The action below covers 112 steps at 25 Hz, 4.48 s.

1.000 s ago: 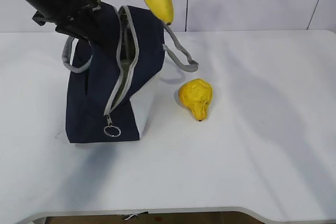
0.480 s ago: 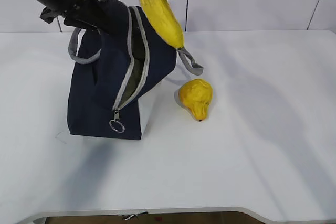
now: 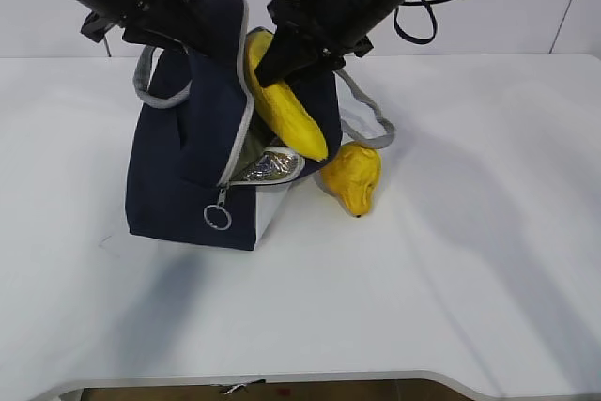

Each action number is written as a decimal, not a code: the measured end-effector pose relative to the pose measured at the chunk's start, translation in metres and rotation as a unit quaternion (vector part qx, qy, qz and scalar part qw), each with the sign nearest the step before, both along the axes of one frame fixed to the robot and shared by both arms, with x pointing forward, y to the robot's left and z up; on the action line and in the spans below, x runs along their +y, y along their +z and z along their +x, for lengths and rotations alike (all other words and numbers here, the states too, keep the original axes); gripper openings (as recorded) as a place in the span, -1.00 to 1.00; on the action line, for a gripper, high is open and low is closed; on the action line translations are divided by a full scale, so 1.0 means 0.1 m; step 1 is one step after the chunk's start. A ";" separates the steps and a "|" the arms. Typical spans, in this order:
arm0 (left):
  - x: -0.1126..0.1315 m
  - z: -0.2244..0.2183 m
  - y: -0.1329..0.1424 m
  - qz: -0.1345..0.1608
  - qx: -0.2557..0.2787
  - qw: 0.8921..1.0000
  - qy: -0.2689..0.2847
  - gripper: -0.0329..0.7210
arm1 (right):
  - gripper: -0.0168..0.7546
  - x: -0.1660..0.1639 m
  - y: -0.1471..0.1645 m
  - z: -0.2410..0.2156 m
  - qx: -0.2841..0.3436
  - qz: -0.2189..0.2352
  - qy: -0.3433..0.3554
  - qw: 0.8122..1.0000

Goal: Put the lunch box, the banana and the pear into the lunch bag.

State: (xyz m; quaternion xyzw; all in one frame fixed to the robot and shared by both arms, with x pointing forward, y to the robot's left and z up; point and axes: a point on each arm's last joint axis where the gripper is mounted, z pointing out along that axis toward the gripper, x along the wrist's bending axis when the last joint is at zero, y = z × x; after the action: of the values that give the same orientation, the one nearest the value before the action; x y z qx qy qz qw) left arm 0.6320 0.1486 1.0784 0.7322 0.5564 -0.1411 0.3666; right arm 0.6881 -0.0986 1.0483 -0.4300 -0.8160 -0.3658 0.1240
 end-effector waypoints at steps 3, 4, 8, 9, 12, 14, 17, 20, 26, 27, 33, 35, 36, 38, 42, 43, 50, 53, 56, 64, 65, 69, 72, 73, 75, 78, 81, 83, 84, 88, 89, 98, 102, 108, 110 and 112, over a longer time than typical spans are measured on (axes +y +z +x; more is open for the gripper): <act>-0.01 -0.01 0.01 -0.009 0.004 1.000 0.000 -0.84 | -0.31 -0.01 -0.11 0.04 0.009 -0.018 -0.009 1.000; -0.01 -0.01 0.01 -0.010 0.004 1.000 0.000 -0.84 | -0.31 -0.02 -0.14 0.05 0.012 -0.019 -0.011 1.000; -0.01 -0.01 0.01 -0.010 0.005 1.000 -0.001 -0.84 | -0.31 0.03 -0.18 0.06 0.020 -0.005 -0.014 1.000; -0.01 -0.01 0.01 -0.011 0.005 1.000 -0.001 -0.84 | -0.31 0.05 -0.19 0.07 0.023 0.002 -0.016 1.000; -0.02 -0.01 0.01 -0.012 0.006 1.000 -0.002 -0.84 | -0.31 0.10 -0.17 0.06 0.021 0.022 -0.013 0.999; -0.02 -0.01 0.02 -0.014 0.007 1.000 -0.002 -0.84 | -0.31 0.14 -0.15 0.06 0.019 0.043 -0.013 0.999; -0.02 -0.01 0.02 -0.015 0.007 1.000 -0.001 -0.84 | -0.21 0.15 -0.14 0.06 0.016 0.052 -0.014 0.998; -0.02 -0.01 0.02 -0.018 0.007 1.000 -0.002 -0.84 | 0.16 0.15 -0.13 0.07 0.013 0.055 -0.017 0.998; -0.02 -0.01 0.02 -0.017 0.007 1.000 -0.003 -0.84 | 0.65 0.14 -0.13 0.06 0.018 0.051 -0.009 0.998; -0.02 -0.01 0.02 -0.017 0.007 1.000 -0.003 -0.84 | 0.66 0.13 -0.12 0.06 0.017 0.046 -0.005 0.999; -0.02 -0.01 0.02 -0.017 0.007 1.000 -0.003 -0.84 | 0.63 0.02 0.10 0.09 -0.031 0.021 -0.003 0.999; -0.01 -0.01 0.02 -0.017 0.006 1.000 0.000 -0.84 | 0.61 -0.04 0.23 0.06 -0.058 -0.006 -0.005 0.998; 0.00 0.00 0.02 -0.017 0.006 1.000 0.001 -0.84 | 0.60 -0.07 0.28 0.05 -0.067 -0.018 -0.008 0.998; 0.03 0.01 0.02 -0.018 0.006 1.000 0.005 -0.84 | 0.59 -0.13 0.38 0.02 -0.081 -0.042 -0.018 0.996; 0.13 0.04 0.01 -0.012 0.006 1.000 0.014 -0.84 | 0.58 -0.24 0.59 -0.06 -0.100 -0.085 -0.043 0.990; 0.16 0.05 0.00 -0.006 0.006 1.000 0.015 -0.84 | 0.58 -0.27 0.66 -0.09 -0.106 -0.093 -0.053 0.989; 0.45 0.10 -0.05 0.037 0.009 0.999 0.031 -0.84 | 0.58 -0.51 0.87 -0.37 -0.098 -0.160 -0.117 0.975; 0.57 0.11 -0.06 0.044 0.013 0.998 0.040 -0.84 | 0.58 -0.55 0.68 -0.46 -0.057 -0.178 -0.116 0.975; 0.67 0.13 -0.06 0.047 0.017 0.997 0.050 -0.84 | 0.57 -0.57 0.47 -0.53 -0.018 -0.193 -0.114 0.974; 0.75 0.14 -0.06 0.049 0.018 0.997 0.061 -0.84 | 0.57 -0.59 0.13 -0.59 0.039 -0.217 -0.107 0.970; 0.75 0.14 -0.06 0.049 0.018 0.997 0.061 -0.84 | 0.57 -0.59 0.10 -0.58 0.042 -0.218 -0.107 0.969; 0.75 0.14 -0.06 0.049 0.019 0.997 0.060 -0.84 | 0.57 -0.54 -0.08 -0.51 0.051 -0.225 -0.105 0.967; 0.75 0.14 -0.07 0.049 0.021 0.997 0.058 -0.84 | 0.57 -0.46 -0.29 -0.41 0.045 -0.225 -0.109 0.967; 0.75 0.13 -0.07 0.049 0.022 0.997 0.057 -0.84 | 0.57 -0.44 -0.34 -0.37 0.036 -0.223 -0.112 0.968; 0.75 0.13 -0.07 0.049 0.025 0.997 0.055 -0.84 | 0.57 -0.42 -0.39 -0.32 0.021 -0.220 -0.113 0.969; 0.74 0.12 -0.07 0.049 0.027 0.997 0.053 -0.84 | 0.57 -0.41 -0.48 -0.26 0.003 -0.226 -0.114 0.968; 0.74 0.12 -0.07 0.049 0.028 0.997 0.052 -0.84 | 0.57 -0.42 -0.54 -0.22 -0.006 -0.231 -0.115 0.966; 0.74 0.12 -0.07 0.049 0.028 0.997 0.052 -0.84 | 0.57 -0.41 -0.57 -0.21 -0.008 -0.231 -0.107 0.967; 0.74 0.12 -0.07 0.049 0.028 0.997 0.052 -0.84 | 0.57 -0.40 -0.57 -0.21 -0.009 -0.229 -0.103 0.968; 0.74 0.12 -0.07 0.049 0.028 0.997 0.052 -0.84 | 0.57 -0.37 -0.61 -0.20 -0.008 -0.217 -0.095 0.972; 0.74 0.12 -0.07 0.049 0.028 0.997 0.052 -0.84 | 0.57 -0.37 -0.64 -0.19 -0.006 -0.216 -0.093 0.972; 0.74 0.12 -0.07 0.049 0.029 0.997 0.051 -0.84 | 0.57 -0.35 -0.83 -0.14 0.007 -0.218 -0.092 0.972; 0.74 0.12 -0.07 0.049 0.029 0.997 0.051 -0.84 | 0.57 -0.34 -0.84 -0.14 0.009 -0.217 -0.092 0.972; 0.74 0.12 -0.07 0.049 0.029 0.997 0.051 -0.84 | 0.31 -0.34 -0.83 -0.14 0.008 -0.216 -0.092 0.972; 0.74 0.12 -0.07 0.049 0.029 0.997 0.051 -0.84 | 0.25 -0.34 -0.83 -0.14 0.008 -0.216 -0.092 0.972; 0.74 0.12 -0.07 0.049 0.029 0.997 0.051 -0.84 | 0.22 -0.34 -0.83 -0.14 0.010 -0.217 -0.091 0.972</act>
State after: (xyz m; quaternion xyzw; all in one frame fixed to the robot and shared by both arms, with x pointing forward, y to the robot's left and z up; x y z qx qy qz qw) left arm 0.6437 0.2230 1.0715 0.7156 0.6098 -0.1162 0.3203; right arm 0.6740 -0.1327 0.9656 -0.5223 -0.8323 -0.1856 0.0019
